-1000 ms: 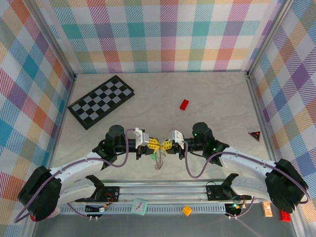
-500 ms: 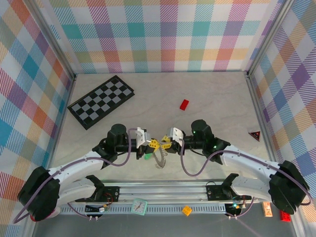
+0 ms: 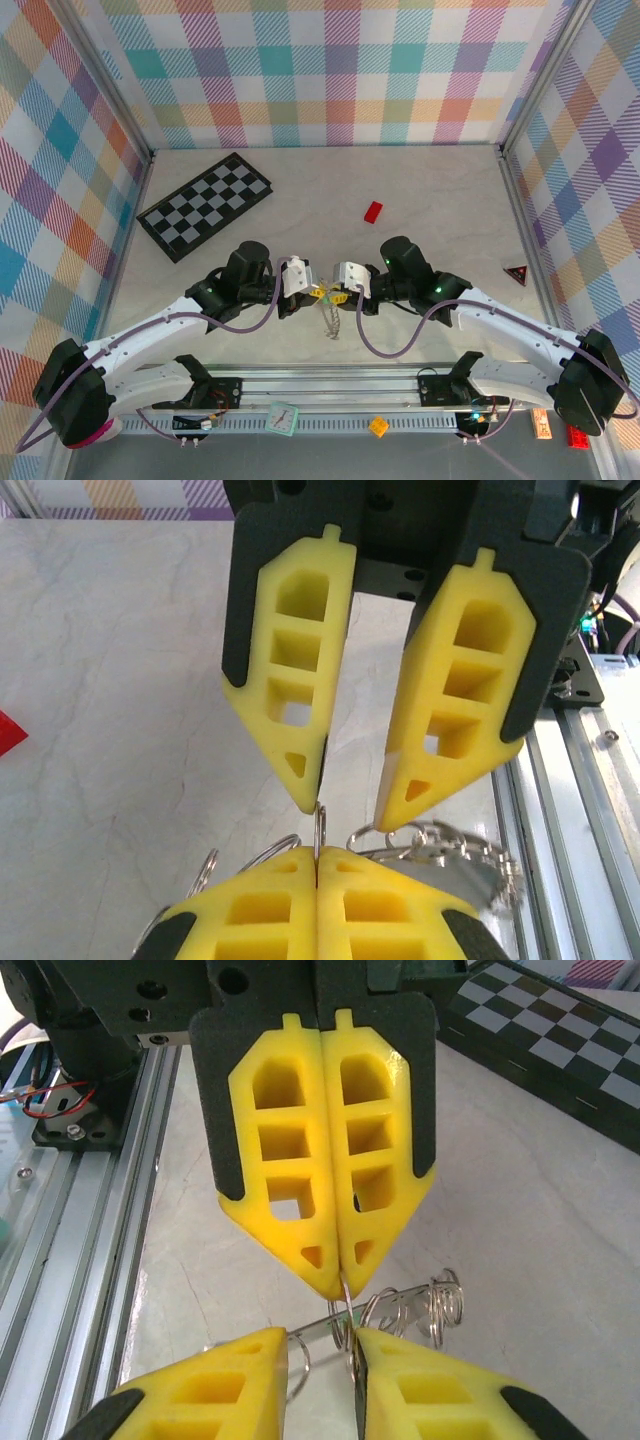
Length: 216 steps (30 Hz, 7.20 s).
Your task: Put the keys on the keyring
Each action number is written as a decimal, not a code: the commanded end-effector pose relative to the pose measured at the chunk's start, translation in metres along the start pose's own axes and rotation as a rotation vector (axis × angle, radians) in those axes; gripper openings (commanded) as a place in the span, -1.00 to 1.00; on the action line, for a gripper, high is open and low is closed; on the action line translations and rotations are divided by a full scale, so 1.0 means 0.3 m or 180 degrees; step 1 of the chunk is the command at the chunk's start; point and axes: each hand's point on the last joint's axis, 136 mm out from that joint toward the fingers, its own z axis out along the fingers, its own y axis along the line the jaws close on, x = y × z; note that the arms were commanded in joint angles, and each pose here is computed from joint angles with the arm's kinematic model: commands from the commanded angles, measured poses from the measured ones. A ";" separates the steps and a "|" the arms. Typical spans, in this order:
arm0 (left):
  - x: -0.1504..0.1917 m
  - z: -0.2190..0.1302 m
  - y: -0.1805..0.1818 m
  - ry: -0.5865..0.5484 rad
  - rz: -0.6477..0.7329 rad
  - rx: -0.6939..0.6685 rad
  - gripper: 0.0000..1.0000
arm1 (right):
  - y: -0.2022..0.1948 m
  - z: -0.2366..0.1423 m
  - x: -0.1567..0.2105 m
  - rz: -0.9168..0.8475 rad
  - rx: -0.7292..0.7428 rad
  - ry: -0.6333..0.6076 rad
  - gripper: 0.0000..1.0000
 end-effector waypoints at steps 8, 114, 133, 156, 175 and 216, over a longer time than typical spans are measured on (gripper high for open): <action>-0.063 -0.008 -0.005 -0.0129 0.0157 0.0048 -1.00 | 0.003 0.031 -0.032 -0.0094 -0.0084 -0.0087 -0.59; 0.036 0.019 0.000 -0.0377 0.0006 -0.0171 -0.75 | 0.036 0.096 0.005 0.0041 -0.0425 -0.0027 -1.00; -0.020 -0.035 0.050 -0.0432 0.0028 -0.0530 -1.00 | -0.189 -0.088 -0.011 0.0599 0.1149 -0.0428 -0.25; -0.047 -0.509 0.415 -0.0112 -0.0797 -0.3288 -1.00 | -0.214 0.155 0.156 0.2821 0.0914 0.0685 -0.25; 0.051 -1.045 0.372 -0.0506 -0.1115 -0.5343 -1.00 | -0.139 0.676 0.123 0.2829 0.0352 0.1572 -0.12; 0.028 -1.024 0.355 -0.0548 -0.1023 -0.5105 -1.00 | -0.088 0.558 0.343 0.2081 0.1045 0.2890 -0.80</action>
